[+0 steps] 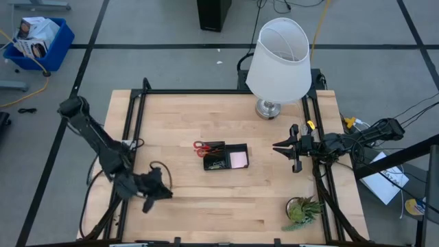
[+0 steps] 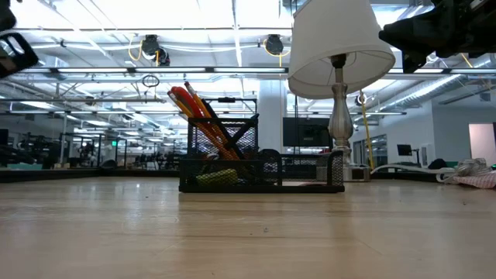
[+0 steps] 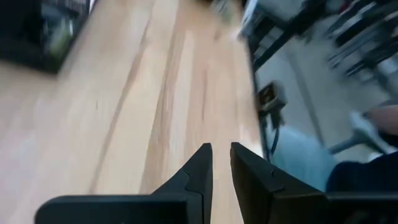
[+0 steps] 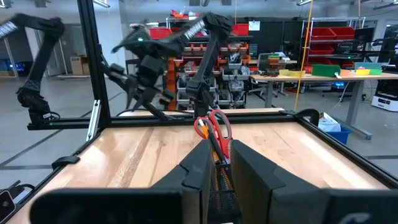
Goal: Pick and place office supplies into organizer
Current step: Put the black pen into the black desk organizer
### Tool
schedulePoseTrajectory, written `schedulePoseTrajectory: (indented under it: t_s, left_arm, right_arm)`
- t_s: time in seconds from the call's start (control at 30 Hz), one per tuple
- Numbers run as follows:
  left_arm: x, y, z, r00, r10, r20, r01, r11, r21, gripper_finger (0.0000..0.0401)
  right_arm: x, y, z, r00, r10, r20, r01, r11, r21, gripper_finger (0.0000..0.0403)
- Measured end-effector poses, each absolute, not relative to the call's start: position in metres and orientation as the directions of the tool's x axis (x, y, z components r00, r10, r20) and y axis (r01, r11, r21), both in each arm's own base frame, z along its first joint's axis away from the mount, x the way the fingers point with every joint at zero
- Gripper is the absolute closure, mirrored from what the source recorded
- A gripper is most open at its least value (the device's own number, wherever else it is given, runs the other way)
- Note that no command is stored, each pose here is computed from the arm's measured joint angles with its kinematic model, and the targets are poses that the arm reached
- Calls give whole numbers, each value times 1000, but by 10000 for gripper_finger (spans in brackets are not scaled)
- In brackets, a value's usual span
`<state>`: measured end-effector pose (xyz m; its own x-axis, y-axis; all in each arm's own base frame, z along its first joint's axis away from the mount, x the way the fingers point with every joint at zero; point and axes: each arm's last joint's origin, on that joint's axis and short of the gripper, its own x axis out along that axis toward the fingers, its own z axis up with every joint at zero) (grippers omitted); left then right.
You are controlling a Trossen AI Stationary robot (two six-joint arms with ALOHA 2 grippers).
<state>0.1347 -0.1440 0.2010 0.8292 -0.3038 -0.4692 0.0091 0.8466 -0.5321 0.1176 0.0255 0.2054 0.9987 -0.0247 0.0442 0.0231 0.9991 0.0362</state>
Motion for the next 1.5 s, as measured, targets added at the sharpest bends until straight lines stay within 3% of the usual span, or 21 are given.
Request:
schedulePoseTrajectory:
  t_s: [0.2,0.47,0.6,0.77,0.97,1.27,1.5]
  left_arm:
    - [154,-173,210,618,-248,-746,-189,874,-448,339]
    - [156,-200,196,366,-232,-901,-286,893,-346,338]
    - [158,-207,188,259,-162,-952,-365,896,-252,338]
    - [158,-231,190,207,-138,-969,-239,953,-187,338]
    - [164,-258,198,188,-199,-962,-75,973,-216,338]
    - [167,-288,191,229,-160,-960,69,987,-148,337]
    - [165,-290,190,217,-171,-961,66,985,-161,277]
  right_arm:
    - [118,26,205,999,-25,45,23,999,36,348]
    - [118,26,205,999,-25,45,23,999,36,348]
    - [118,26,205,999,-25,45,23,999,36,348]
    - [118,26,205,999,-25,45,23,999,36,348]
    - [118,26,205,999,-25,44,23,999,36,348]
    - [118,26,205,999,-25,45,23,999,36,348]
    - [118,26,205,999,-25,45,23,999,36,348]
